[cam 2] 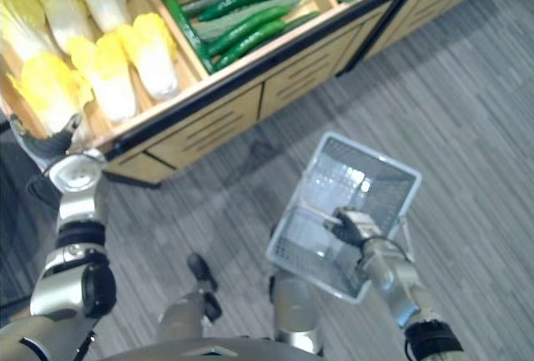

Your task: Pick vegetable in the basket

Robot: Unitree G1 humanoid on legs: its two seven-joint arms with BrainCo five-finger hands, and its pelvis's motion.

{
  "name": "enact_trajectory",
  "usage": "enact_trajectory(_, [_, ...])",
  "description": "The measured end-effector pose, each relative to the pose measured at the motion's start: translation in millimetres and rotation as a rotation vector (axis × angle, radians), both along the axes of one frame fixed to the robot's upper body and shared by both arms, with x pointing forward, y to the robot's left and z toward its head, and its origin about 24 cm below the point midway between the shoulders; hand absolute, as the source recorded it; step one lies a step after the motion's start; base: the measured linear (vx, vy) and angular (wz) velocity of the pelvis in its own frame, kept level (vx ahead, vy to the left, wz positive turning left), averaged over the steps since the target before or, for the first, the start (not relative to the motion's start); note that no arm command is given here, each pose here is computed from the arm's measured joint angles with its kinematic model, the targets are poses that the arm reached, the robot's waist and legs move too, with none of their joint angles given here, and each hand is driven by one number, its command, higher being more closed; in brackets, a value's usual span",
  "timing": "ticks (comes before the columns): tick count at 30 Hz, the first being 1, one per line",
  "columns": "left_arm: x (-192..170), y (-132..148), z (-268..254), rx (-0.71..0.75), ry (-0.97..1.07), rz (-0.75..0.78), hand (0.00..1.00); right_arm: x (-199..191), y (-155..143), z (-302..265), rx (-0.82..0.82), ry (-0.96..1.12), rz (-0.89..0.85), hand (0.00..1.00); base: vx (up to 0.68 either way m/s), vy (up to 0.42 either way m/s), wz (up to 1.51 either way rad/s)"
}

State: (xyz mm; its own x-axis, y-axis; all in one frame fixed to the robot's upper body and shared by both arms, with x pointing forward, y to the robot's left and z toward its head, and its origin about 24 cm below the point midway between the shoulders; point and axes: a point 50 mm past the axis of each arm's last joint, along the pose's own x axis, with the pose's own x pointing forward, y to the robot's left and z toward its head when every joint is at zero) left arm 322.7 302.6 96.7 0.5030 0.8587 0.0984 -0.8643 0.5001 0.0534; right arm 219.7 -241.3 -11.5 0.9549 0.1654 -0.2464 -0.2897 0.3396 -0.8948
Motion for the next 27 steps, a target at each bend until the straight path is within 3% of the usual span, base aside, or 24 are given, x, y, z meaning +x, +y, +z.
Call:
enact_trajectory(8, [6, 1, -6, -0.024, 0.062, 0.002, 0.0, 1, 1, 1, 0.001, -0.009, 0.003, 1.0, 0.01, -0.004, -0.01])
enact_trajectory(21, [7, 29, -5, -0.032, 0.188, 0.027, 0.0, 8, 12, 10, -0.002, -0.03, 0.091, 1.0, 0.01, -0.016, -0.13])
enact_trajectory(26, [9, 28, -6, 0.022, 0.238, 0.007, 0.0, 9, 13, 12, -0.009, -0.032, 0.111, 1.0, 0.01, -0.01, -0.05])
enact_trajectory(27, [8, 29, -6, 0.034, 0.251, 0.007, 1.0, 9, 15, 15, -0.015, -0.039, 0.131, 1.0, 0.03, -0.017, -0.15])
